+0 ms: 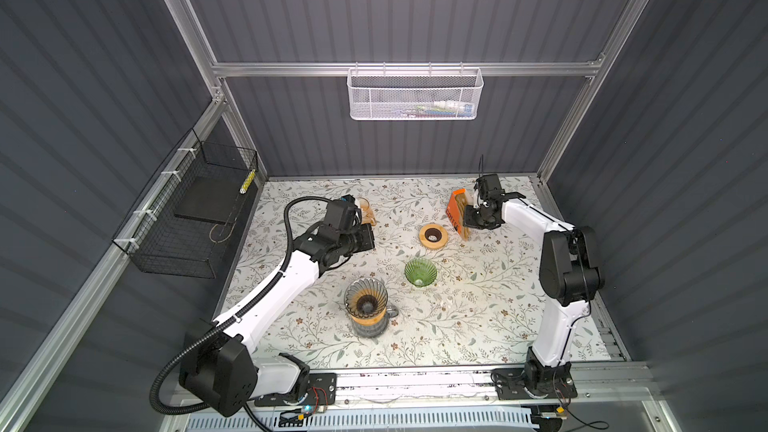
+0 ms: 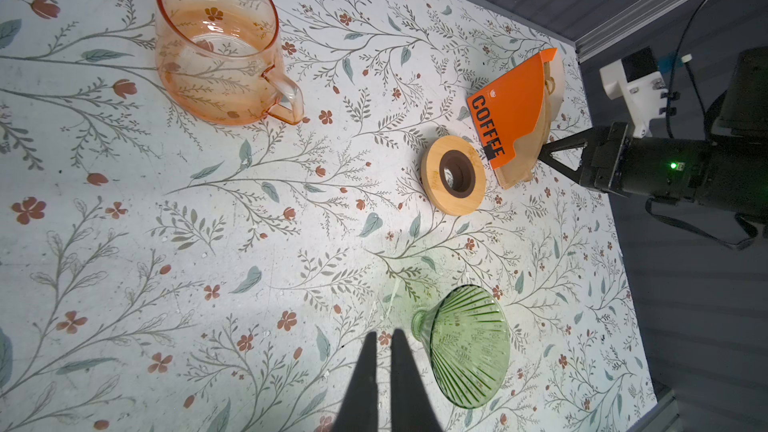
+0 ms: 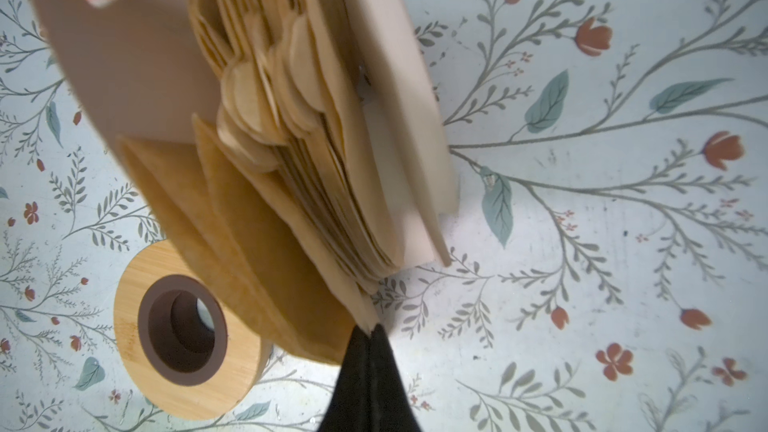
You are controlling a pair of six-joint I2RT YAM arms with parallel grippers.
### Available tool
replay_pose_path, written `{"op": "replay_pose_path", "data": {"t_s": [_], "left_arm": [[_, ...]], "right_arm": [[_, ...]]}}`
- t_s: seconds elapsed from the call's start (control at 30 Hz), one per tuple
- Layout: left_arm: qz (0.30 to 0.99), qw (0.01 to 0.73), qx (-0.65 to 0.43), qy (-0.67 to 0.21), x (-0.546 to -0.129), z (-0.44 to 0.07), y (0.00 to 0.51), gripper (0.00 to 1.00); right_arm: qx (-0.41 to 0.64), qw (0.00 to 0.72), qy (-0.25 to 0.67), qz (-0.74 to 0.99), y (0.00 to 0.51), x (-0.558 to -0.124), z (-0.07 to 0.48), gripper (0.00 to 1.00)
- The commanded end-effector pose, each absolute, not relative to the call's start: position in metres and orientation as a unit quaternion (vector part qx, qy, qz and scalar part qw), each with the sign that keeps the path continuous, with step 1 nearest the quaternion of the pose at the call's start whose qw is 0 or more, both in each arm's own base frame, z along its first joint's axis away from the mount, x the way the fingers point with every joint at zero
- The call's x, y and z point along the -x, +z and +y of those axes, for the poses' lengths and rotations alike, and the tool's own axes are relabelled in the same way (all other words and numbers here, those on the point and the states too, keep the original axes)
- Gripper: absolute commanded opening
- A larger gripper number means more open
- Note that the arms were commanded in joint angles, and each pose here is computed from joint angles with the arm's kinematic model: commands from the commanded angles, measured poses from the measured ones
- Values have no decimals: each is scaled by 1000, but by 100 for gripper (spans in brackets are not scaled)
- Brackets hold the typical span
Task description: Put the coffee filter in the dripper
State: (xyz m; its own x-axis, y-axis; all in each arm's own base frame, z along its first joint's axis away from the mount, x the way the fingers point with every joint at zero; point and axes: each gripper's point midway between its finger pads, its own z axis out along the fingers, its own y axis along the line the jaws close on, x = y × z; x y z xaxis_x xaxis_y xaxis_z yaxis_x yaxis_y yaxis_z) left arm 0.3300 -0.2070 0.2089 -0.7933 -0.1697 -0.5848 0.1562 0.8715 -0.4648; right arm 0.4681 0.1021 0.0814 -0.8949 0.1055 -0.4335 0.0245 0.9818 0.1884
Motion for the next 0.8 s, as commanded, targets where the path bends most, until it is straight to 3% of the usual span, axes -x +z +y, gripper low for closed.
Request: {"op": "replay_pose_path", "data": {"t_s": [0.0, 0.77], "left_arm": [[908, 333, -3, -252, -328, -205, 218, 10], [907, 335, -4, -254, -329, -206, 220, 10]], "right_arm": [[-28, 231, 82, 969, 95, -459, 100, 0], [-27, 236, 59, 970, 97, -455, 92, 0]]}}
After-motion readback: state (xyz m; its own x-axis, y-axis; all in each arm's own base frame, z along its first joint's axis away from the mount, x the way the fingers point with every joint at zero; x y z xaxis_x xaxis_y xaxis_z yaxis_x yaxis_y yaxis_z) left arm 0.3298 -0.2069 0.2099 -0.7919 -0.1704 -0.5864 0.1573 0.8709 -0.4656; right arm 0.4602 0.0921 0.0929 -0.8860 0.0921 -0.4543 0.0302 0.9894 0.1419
